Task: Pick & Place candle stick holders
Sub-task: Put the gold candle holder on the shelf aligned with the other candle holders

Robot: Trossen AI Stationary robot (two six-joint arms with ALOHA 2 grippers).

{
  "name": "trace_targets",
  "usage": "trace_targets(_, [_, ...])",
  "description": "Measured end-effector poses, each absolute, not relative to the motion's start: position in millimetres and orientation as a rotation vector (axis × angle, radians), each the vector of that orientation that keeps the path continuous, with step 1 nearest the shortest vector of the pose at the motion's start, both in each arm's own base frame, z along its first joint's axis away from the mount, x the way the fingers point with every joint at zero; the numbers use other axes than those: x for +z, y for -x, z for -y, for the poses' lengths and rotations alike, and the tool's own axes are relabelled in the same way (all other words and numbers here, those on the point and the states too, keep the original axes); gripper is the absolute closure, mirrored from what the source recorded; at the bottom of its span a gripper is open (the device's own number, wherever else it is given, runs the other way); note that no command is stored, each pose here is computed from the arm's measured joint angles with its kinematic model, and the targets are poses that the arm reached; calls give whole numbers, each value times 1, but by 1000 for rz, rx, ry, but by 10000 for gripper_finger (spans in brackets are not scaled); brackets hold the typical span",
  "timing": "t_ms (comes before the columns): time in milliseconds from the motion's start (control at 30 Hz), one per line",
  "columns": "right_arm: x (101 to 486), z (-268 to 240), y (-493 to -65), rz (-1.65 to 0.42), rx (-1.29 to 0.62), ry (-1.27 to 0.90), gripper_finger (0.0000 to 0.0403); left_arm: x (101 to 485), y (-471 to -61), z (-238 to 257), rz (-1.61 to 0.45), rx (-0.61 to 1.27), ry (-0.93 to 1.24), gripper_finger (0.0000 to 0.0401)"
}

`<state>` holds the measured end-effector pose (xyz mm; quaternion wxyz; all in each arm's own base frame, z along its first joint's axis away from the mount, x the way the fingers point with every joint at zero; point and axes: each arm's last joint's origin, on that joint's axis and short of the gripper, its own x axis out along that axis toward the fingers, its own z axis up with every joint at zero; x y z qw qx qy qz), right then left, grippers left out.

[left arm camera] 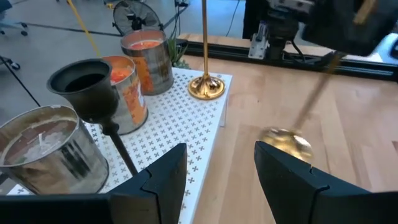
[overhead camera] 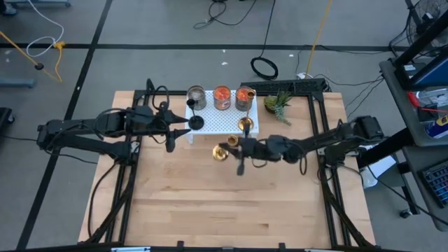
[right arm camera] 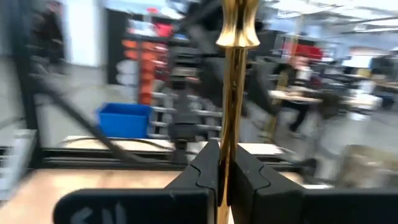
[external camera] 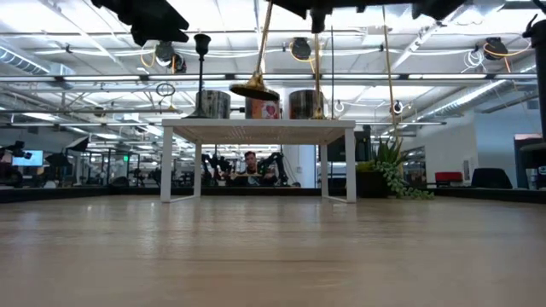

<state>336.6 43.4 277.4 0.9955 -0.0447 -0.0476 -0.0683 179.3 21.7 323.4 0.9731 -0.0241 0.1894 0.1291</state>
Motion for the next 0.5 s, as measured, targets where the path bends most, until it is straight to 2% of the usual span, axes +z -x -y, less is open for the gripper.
trace_targets(200, [293, -16, -347, 63, -370, 136, 397, 324, -179, -22, -380, 260, 47, 206])
trace_targets(500, [293, 27, -346, 67, -493, 68, 397, 324, -180, -22, -373, 260, 41, 206])
